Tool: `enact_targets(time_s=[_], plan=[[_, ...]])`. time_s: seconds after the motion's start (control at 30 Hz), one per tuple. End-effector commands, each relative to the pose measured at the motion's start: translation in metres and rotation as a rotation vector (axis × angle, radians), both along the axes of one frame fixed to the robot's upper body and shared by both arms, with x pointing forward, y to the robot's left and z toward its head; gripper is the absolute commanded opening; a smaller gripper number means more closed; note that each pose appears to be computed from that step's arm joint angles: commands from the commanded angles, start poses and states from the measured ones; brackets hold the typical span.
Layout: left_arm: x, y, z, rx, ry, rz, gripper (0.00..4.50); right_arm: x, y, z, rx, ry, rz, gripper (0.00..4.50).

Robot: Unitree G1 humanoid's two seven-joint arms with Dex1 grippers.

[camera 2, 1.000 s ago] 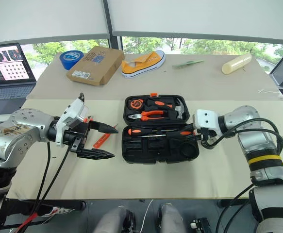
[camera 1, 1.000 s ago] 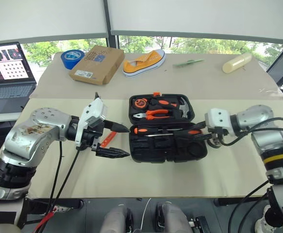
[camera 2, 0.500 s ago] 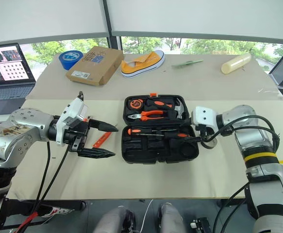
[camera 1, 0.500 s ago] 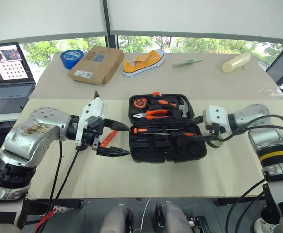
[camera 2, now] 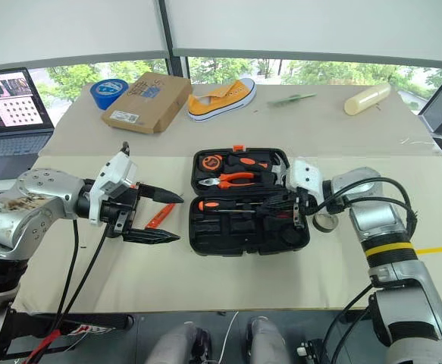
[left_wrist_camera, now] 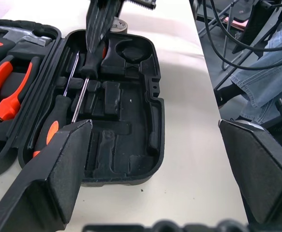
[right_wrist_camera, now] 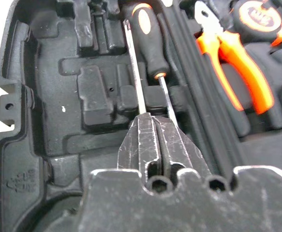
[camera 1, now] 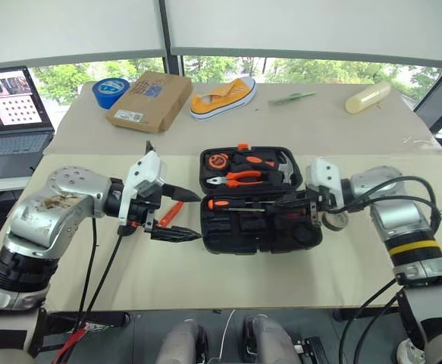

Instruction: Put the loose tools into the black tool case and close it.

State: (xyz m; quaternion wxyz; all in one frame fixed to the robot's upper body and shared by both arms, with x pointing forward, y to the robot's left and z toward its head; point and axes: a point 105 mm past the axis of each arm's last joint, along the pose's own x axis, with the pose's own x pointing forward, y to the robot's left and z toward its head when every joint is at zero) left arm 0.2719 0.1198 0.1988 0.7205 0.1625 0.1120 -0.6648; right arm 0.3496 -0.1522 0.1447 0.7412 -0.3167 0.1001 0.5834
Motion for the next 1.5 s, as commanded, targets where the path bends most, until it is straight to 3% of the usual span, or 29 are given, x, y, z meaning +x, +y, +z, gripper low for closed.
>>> enact_targets(time_s=[0.03, 0.1, 0.2, 0.3, 0.57, 0.67, 0.77, 1.03, 1.13, 1.3, 1.4, 1.5], plan=[[0.001, -0.002, 0.007, -0.003, -0.04, -0.014, 4.5, 0.004, 0.004, -0.014, -0.081, -0.028, -0.016, 0.05], [0.001, -0.002, 0.007, -0.003, -0.04, -0.014, 4.5, 0.007, 0.004, -0.019, -0.102, -0.025, -0.039, 0.05], [0.0, -0.003, 0.007, -0.003, -0.041, -0.013, 4.5, 0.004, -0.002, -0.038, -0.255, -0.067, -0.003, 0.05], [0.0, -0.002, 0.006, -0.002, -0.039, -0.006, 4.5, 0.0, 0.002, -0.034, -0.233, -0.082, 0.017, 0.05], [0.006, 0.027, 0.006, -0.026, -0.039, 0.206, 4.5, -0.012, 0.009, 0.051, 0.183, -0.098, -0.061, 0.05], [0.007, 0.059, 0.001, -0.044, -0.024, 0.407, 4.5, -0.032, 0.001, 0.073, 0.287, -0.038, -0.064, 0.78], [-0.011, 0.103, -0.015, -0.007, 0.029, 0.605, 4.5, -0.056, -0.008, 0.087, 0.348, 0.015, -0.048, 1.79], [-0.053, 0.171, -0.04, 0.138, 0.075, 0.9, 4.5, -0.089, -0.01, 0.093, 0.372, 0.074, -0.042, 4.47], [-0.049, 0.168, -0.036, 0.16, 0.065, 0.892, 4.5, -0.093, -0.008, 0.094, 0.382, 0.086, -0.04, 4.47], [-0.025, 0.129, -0.021, 0.233, 0.064, 0.779, 4.5, -0.095, -0.004, 0.095, 0.39, 0.076, -0.044, 4.47], [0.012, 0.099, -0.014, 0.28, 0.067, 0.799, 4.5, -0.094, 0.002, 0.093, 0.396, 0.038, -0.064, 4.47], [0.031, 0.089, -0.012, 0.339, 0.085, 0.846, 4.5, -0.096, 0.006, 0.091, 0.394, 0.041, -0.064, 4.47]])
